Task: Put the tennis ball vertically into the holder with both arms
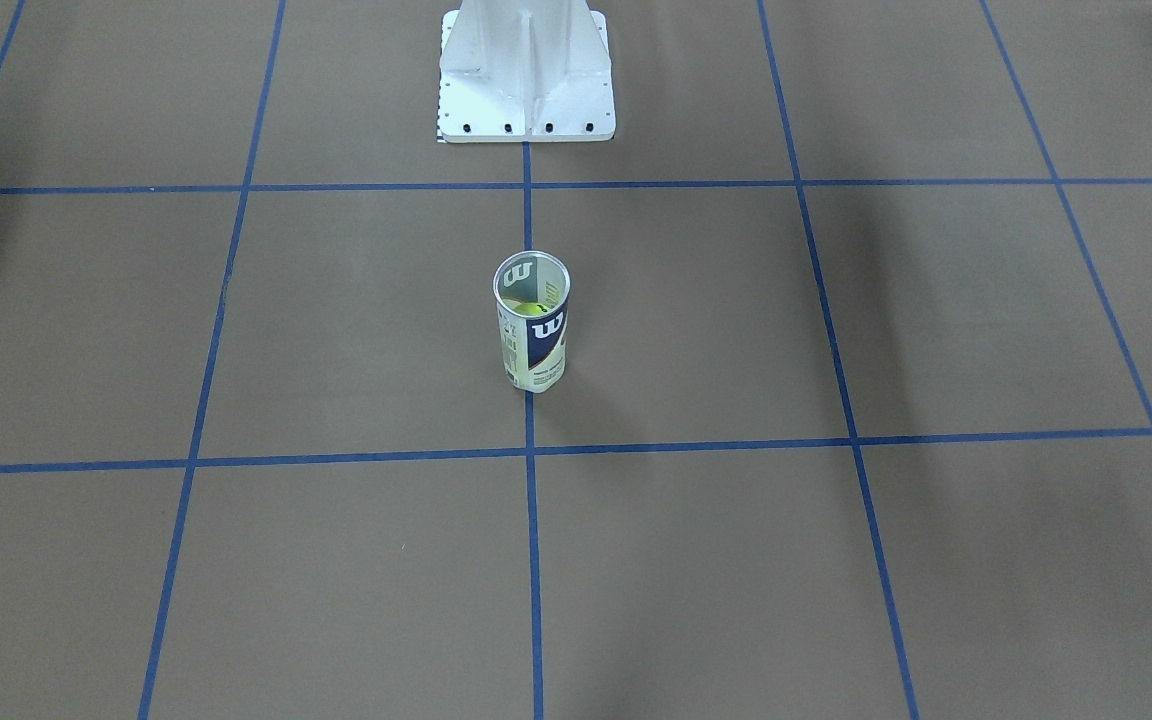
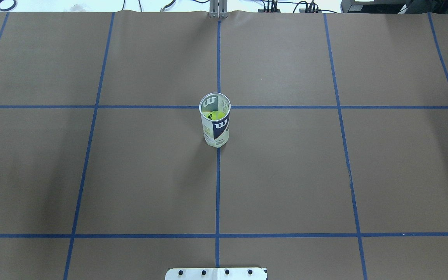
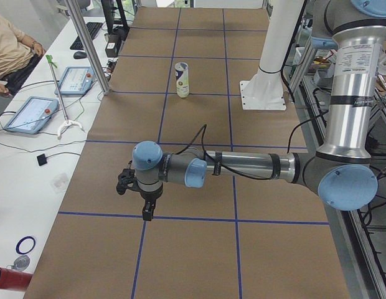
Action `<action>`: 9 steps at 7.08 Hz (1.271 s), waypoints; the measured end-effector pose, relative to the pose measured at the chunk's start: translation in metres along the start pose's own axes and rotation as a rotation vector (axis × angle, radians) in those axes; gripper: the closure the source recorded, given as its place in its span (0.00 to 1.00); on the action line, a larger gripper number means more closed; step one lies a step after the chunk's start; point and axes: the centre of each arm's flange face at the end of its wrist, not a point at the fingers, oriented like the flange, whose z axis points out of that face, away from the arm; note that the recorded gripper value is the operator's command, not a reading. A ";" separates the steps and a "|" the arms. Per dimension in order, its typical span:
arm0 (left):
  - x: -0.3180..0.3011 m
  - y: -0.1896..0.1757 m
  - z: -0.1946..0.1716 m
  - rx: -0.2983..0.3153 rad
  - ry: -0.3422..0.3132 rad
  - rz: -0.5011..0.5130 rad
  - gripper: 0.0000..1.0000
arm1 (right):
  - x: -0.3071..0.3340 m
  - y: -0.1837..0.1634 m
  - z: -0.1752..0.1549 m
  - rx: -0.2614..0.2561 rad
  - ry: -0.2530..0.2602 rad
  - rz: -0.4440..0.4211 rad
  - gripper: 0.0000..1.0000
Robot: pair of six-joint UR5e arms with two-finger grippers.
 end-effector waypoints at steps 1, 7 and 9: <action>0.001 0.000 -0.001 0.006 0.000 0.005 0.00 | 0.000 0.000 0.000 0.000 0.002 -0.001 0.00; -0.003 0.008 0.004 0.000 0.005 0.000 0.00 | 0.000 0.000 0.002 -0.003 0.005 -0.001 0.00; -0.004 0.011 0.006 -0.004 0.007 -0.003 0.01 | 0.001 0.001 0.002 -0.004 0.006 -0.001 0.00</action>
